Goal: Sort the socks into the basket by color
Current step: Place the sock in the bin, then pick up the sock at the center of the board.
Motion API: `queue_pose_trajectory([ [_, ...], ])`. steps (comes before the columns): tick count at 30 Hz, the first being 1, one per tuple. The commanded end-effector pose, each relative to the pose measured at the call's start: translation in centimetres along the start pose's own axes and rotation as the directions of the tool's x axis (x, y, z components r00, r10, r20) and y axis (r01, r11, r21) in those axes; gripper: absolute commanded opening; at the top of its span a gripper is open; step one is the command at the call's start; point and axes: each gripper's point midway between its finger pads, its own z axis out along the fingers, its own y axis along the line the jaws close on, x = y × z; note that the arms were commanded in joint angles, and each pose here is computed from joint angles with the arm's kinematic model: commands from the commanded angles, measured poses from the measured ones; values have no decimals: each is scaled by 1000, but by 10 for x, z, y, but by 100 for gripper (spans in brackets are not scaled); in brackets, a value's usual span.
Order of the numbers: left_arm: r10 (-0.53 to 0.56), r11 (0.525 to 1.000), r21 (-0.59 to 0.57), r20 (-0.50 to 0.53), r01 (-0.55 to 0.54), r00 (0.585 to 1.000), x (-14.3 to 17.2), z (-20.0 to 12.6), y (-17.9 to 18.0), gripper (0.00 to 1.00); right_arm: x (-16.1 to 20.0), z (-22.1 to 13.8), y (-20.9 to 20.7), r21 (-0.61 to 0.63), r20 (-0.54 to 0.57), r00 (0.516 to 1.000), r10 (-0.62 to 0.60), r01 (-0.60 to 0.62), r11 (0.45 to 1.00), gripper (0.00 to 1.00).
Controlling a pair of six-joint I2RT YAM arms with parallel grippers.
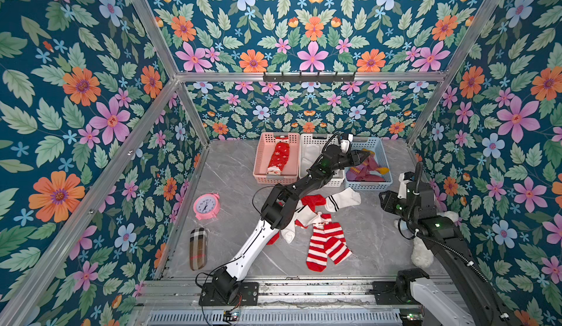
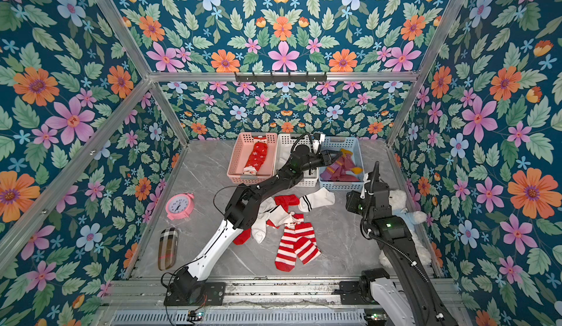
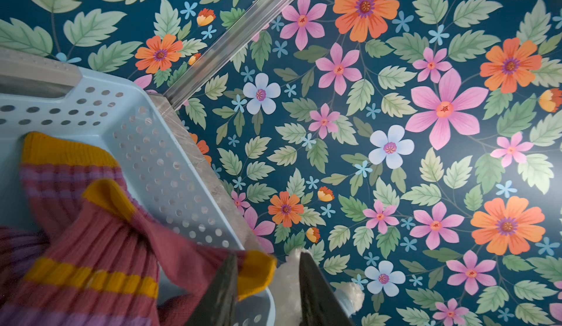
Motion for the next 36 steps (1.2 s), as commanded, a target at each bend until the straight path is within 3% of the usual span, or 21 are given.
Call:
queue_pose_trajectory([
  [1,54,999,-2,5,-54,999,-8,-5,-12,39,-6,-2,3,-10,20,1000,11,-11,1000,46],
  [9,129,984,-122,-10,-129,992,-18,-27,-12,39,-14,-6,2,14,31,1000,1,-1,1000,47],
  [17,213,910,-349,-65,-222,975,-25,-82,-3,40,-17,0,7,3,18,1000,-2,2,1000,47],
  [26,263,814,-520,-67,-258,963,-39,-178,5,44,-3,24,15,-60,-47,998,32,-35,998,47],
  [36,212,690,-704,-27,-169,977,-34,-300,46,44,37,63,23,-80,-176,983,50,-64,995,47],
])
